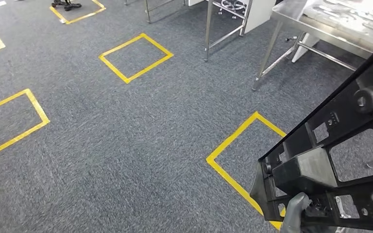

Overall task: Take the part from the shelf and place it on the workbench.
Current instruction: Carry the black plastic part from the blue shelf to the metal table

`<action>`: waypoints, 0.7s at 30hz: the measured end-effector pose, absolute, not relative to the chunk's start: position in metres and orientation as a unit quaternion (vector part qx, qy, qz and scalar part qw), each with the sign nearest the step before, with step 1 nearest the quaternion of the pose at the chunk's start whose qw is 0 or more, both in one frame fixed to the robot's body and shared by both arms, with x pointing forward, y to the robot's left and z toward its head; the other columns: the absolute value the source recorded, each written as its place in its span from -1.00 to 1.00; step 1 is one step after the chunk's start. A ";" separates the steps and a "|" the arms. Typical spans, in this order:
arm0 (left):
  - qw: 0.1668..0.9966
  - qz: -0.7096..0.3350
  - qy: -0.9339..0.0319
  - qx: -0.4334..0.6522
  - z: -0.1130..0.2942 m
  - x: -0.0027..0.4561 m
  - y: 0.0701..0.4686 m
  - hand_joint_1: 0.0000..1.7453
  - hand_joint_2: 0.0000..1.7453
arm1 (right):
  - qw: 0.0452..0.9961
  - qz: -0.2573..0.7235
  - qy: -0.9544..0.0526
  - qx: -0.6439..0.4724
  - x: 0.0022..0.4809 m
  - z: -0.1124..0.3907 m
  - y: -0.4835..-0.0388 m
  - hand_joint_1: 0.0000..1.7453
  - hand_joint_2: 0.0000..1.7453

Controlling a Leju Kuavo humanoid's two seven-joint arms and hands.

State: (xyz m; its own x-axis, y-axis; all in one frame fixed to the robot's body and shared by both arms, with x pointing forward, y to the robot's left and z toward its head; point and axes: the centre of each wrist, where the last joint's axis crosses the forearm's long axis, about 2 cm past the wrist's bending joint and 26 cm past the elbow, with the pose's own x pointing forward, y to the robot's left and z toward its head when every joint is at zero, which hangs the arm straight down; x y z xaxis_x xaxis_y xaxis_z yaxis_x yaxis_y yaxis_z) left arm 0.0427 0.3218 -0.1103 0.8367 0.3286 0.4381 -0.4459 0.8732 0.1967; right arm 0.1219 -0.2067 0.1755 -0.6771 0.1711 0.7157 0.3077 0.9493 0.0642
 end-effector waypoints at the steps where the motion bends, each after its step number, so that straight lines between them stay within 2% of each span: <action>1: 0.947 0.204 -0.202 0.146 -0.110 0.044 0.322 -1.00 -1.00 | 0.381 -0.089 -0.911 -0.132 0.121 0.175 -0.206 1.00 1.00; 21: 0.948 0.187 -0.218 0.135 -0.111 0.038 0.321 -1.00 -1.00 | 0.399 -0.070 -0.899 -0.168 0.104 0.169 -0.205 1.00 1.00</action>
State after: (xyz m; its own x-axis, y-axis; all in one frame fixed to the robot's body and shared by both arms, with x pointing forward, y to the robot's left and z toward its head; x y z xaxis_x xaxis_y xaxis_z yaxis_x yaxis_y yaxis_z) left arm 0.0375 0.3208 -0.1110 0.8353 0.2950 0.4640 -0.4130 0.8938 0.1751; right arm 0.1043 -0.2051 0.1689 -0.6252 0.2465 0.7405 0.3574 0.9339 -0.0091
